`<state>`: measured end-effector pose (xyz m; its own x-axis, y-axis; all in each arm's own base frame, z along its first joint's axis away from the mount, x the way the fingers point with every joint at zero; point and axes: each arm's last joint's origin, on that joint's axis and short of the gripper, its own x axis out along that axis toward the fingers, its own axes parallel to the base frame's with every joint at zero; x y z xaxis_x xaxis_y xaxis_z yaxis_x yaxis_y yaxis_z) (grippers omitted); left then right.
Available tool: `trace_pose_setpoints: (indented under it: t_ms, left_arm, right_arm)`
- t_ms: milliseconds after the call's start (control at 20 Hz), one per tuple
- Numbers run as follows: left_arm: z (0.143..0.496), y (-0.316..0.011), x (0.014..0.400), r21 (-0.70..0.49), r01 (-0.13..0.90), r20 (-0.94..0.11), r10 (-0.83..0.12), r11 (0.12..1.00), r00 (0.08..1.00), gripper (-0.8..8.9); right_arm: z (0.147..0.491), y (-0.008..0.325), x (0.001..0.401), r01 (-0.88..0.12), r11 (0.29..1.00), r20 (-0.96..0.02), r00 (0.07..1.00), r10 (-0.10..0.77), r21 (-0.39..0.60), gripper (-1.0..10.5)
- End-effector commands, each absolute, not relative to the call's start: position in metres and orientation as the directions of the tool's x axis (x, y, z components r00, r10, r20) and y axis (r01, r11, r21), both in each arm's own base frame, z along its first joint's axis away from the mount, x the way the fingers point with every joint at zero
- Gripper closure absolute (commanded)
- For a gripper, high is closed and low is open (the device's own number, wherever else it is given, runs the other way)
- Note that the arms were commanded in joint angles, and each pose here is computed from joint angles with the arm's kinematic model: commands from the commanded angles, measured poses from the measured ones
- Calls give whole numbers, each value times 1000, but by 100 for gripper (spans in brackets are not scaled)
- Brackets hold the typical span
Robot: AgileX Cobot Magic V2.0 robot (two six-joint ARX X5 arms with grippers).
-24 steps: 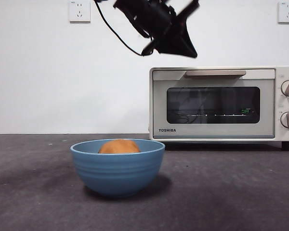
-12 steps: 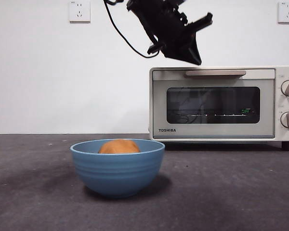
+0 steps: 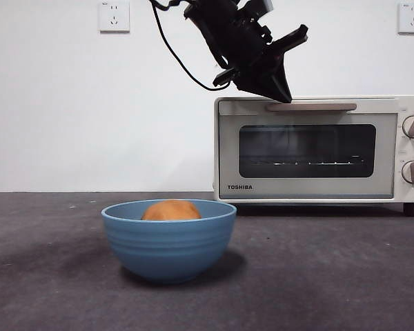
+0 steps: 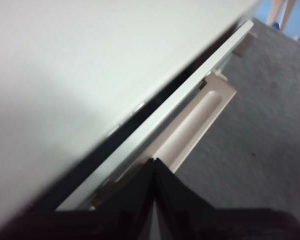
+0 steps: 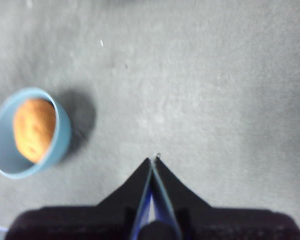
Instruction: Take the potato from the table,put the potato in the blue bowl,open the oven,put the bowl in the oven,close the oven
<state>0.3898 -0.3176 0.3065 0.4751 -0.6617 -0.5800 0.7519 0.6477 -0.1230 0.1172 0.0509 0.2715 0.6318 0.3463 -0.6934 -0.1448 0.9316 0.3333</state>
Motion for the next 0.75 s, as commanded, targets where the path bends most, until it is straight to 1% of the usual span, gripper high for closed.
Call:
trace_pose_setpoints:
  t_ms: [50, 150, 250, 350, 400, 500, 550, 600, 750]
  left_arm:
    - [269, -322, 386, -160, 724, -714, -585, 671, 385, 819]
    - [267, -327, 380, -148, 723, -737, -563, 674, 374, 819]
    - [265, -332, 373, -126, 719, -755, -536, 683, 377, 819]
    - [263, -338, 366, -129, 726, -767, -532, 676, 359, 819]
    - [262, -343, 362, -115, 729, -772, -523, 675, 363, 819]
    - [261, -352, 353, -66, 726, -778, -491, 685, 392, 819]
    - [261, -356, 350, -52, 725, -779, -482, 687, 401, 819]
    - [259, -360, 346, -43, 729, -780, -479, 683, 403, 819]
    - [243, -369, 334, -11, 733, -803, -442, 681, 399, 819]
  right_arm:
    - [277, 50, 114, -113, 917, -661, 660, 358, 384, 948]
    - [288, 46, 106, -109, 917, -651, 672, 353, 384, 945]
    - [308, 38, 93, -67, 944, -666, 692, 278, 324, 945]
    - [333, 27, 75, -16, 977, -687, 709, 160, 210, 945]
    - [347, 20, 66, 41, 988, -680, 730, 73, 151, 945]
    - [371, 9, 48, 128, 989, -645, 762, -47, 79, 944]
    - [381, 5, 40, 153, 986, -629, 773, -80, 62, 945]
    - [391, 1, 34, 169, 984, -598, 794, -105, 51, 944]
    - [413, -5, 20, 166, 983, -524, 846, -99, 83, 944]
